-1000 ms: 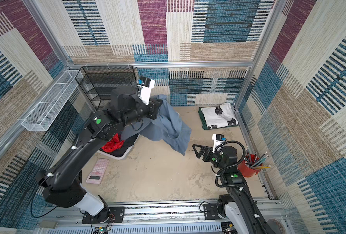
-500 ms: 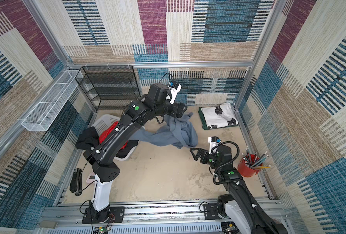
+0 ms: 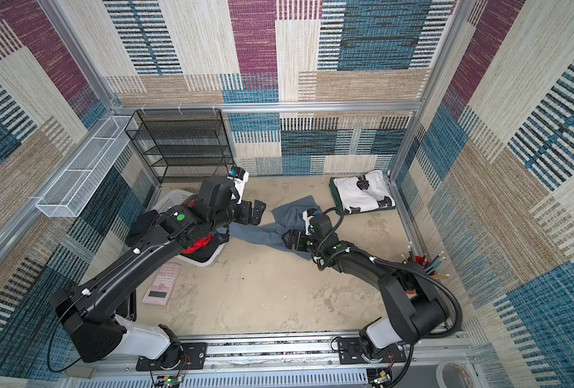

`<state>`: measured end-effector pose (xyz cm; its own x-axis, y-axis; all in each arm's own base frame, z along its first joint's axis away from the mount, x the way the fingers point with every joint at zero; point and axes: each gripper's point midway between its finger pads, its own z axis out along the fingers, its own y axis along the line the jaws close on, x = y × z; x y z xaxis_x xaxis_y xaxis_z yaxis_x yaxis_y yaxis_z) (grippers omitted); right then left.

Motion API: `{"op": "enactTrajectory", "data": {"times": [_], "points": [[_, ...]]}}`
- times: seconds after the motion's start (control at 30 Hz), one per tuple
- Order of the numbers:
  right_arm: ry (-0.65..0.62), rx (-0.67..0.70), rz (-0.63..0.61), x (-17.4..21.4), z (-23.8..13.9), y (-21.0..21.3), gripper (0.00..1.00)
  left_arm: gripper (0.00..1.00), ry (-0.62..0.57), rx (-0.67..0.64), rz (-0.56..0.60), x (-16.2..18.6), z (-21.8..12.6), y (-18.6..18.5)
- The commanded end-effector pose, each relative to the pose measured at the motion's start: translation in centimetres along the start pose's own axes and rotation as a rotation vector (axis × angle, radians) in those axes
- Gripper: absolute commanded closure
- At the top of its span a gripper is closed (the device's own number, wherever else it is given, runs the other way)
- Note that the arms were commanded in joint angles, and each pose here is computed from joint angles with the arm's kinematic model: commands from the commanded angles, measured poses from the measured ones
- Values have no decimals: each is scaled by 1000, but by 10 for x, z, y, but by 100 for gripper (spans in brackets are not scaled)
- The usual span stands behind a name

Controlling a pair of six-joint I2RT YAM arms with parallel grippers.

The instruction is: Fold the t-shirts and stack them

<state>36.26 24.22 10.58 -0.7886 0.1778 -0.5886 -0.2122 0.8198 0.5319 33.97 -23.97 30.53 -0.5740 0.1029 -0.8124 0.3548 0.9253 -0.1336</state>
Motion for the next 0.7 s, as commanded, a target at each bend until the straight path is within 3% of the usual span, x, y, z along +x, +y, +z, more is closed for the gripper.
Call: {"op": "enactTrajectory", "data": {"times": [0.0, 0.13, 0.27, 0.33, 0.4, 0.47, 0.6, 0.67], "points": [[4, 241, -37, -5, 31, -38, 1, 0, -35, -54, -102, 13, -3, 20], [76, 439, -64, 7, 65, -80, 1, 0, -27, -110, -146, 43, -15, 45], [140, 434, -82, 22, 88, -88, 4, 3, -6, -187, -137, 66, -26, 66], [169, 392, -82, 27, 98, -83, 20, 12, 27, -233, -122, 81, -23, 76], [195, 334, -75, 29, 105, -77, 54, 14, 83, -243, -108, 100, -12, 77], [202, 300, -78, 24, 107, -70, 74, 14, 139, -273, -96, 116, -1, 82], [151, 298, -113, -8, 92, -57, 100, 19, 202, -338, -63, 135, 12, 92], [109, 258, -106, -29, 78, -46, 100, 23, 214, -341, -49, 141, 19, 93]]}}
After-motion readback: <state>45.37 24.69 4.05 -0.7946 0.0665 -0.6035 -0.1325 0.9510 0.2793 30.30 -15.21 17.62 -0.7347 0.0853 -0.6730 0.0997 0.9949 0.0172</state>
